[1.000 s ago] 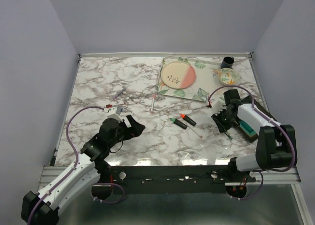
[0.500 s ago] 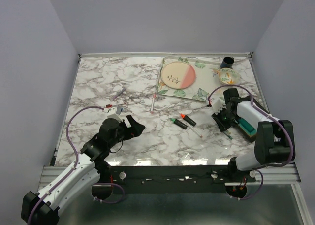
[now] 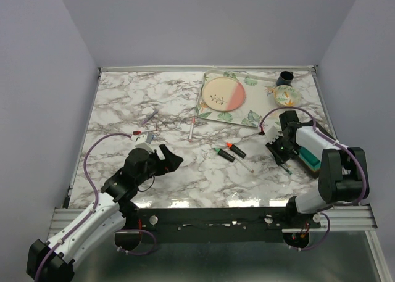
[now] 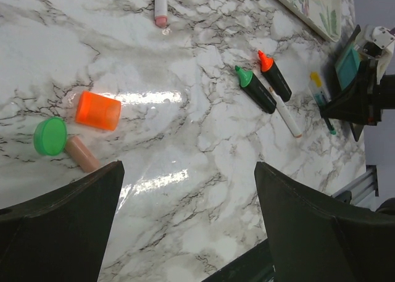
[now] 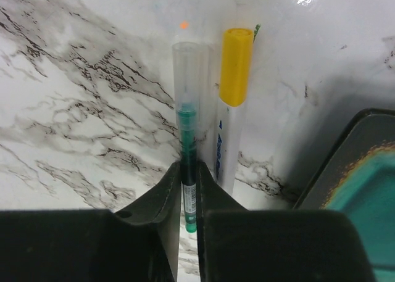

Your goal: Open the pen caps

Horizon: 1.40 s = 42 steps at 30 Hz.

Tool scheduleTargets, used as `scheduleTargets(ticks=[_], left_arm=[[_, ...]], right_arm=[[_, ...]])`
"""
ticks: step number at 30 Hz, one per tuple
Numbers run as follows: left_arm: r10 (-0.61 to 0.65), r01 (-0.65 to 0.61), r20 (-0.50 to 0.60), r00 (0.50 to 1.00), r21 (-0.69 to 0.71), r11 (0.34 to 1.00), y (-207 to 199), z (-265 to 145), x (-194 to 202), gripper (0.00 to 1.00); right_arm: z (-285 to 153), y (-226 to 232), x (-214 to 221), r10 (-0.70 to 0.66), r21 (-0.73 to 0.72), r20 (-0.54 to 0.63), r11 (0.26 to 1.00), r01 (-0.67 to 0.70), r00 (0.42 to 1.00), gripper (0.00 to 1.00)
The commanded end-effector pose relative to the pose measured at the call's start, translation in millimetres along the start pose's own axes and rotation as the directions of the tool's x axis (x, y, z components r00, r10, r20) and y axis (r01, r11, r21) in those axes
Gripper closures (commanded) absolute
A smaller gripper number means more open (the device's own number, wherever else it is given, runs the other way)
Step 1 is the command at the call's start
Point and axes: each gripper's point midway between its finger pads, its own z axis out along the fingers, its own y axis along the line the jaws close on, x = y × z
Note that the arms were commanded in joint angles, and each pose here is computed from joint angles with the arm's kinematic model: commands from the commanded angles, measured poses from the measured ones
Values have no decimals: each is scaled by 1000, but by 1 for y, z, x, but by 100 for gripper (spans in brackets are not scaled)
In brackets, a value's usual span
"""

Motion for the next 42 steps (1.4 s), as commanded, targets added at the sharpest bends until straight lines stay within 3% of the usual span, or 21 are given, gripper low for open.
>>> scheduleTargets(ticks=[1,5,14,21,27,34,42], left_arm=[[-46,49,-26,999,145,988,-24,1,6,4],[-128,137,-50,991,268,954,-46,4,7,3],[-231,230,-53,972,436,870,-98,6,-11,4],[-234,222,-28,972,444,868,-148,36,-14,4],[-243,239,-48,969,449,861,-191,77,-11,9],[-221,225,-61,973,427,876,-232,115,-1,21],[-154,179,-97,983,358,916,-244,137,30,30]], right_arm=[[15,9,9,-5,-47,-34,999,4,999,86],[12,13,6,-2,-56,-10,998,1,1000,99],[-41,47,-42,5,-227,211,973,44,978,99],[-99,93,-93,82,-452,460,879,153,884,99],[-121,119,-111,146,-578,529,783,229,836,99],[-127,125,-110,142,-583,551,770,258,822,99],[-128,123,-111,148,-576,555,778,250,818,99]])
